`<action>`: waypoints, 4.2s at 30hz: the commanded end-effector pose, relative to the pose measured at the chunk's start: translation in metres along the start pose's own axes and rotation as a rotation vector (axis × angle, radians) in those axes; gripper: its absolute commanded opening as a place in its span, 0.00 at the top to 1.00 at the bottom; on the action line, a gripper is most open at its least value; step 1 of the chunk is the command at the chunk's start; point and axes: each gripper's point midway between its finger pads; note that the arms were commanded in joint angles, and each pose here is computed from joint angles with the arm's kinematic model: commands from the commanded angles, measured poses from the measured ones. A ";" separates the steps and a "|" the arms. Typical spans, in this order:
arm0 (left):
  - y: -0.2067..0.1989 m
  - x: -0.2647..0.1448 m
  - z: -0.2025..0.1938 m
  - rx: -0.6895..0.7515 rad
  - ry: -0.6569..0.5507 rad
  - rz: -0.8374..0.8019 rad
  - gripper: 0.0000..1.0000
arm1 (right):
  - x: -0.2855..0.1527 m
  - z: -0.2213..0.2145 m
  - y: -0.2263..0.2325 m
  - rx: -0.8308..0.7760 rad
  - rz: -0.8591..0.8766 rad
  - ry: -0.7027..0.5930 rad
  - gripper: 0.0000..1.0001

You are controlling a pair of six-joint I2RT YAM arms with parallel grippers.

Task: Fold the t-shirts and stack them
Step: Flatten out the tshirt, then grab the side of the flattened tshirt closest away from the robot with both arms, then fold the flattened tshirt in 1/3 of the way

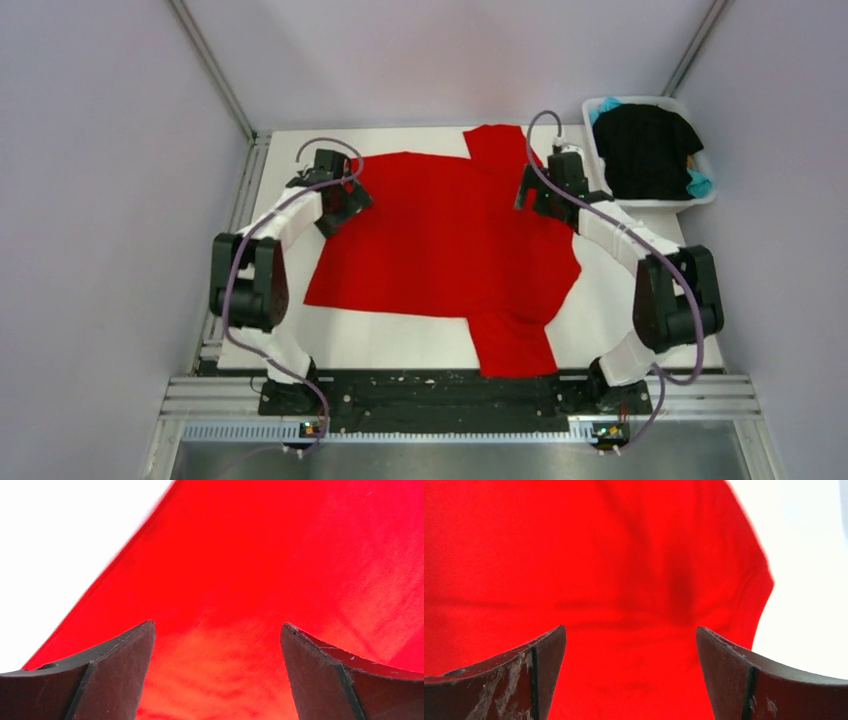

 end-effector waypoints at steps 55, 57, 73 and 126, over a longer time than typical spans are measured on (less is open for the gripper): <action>0.146 -0.041 -0.130 -0.293 -0.071 0.276 1.00 | -0.164 -0.158 0.014 -0.335 0.145 0.210 0.06; 0.143 -0.043 -0.131 -0.296 -0.068 0.254 1.00 | -0.181 -0.188 0.016 -0.400 0.185 0.292 0.09; 0.147 -0.045 -0.141 -0.316 -0.076 0.240 1.00 | -0.233 -0.311 -0.064 -0.445 0.015 0.631 0.34; 0.162 -0.093 -0.173 -0.356 -0.103 0.171 1.00 | -0.272 -0.314 -0.042 -0.444 0.295 0.747 1.00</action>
Point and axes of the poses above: each gripper's point midway between its finger pads, its own x axis out along the fingers, its own y axis along the line the jaws close on, z = x × y, and after that the axes turned 11 degrees about x, right-handed
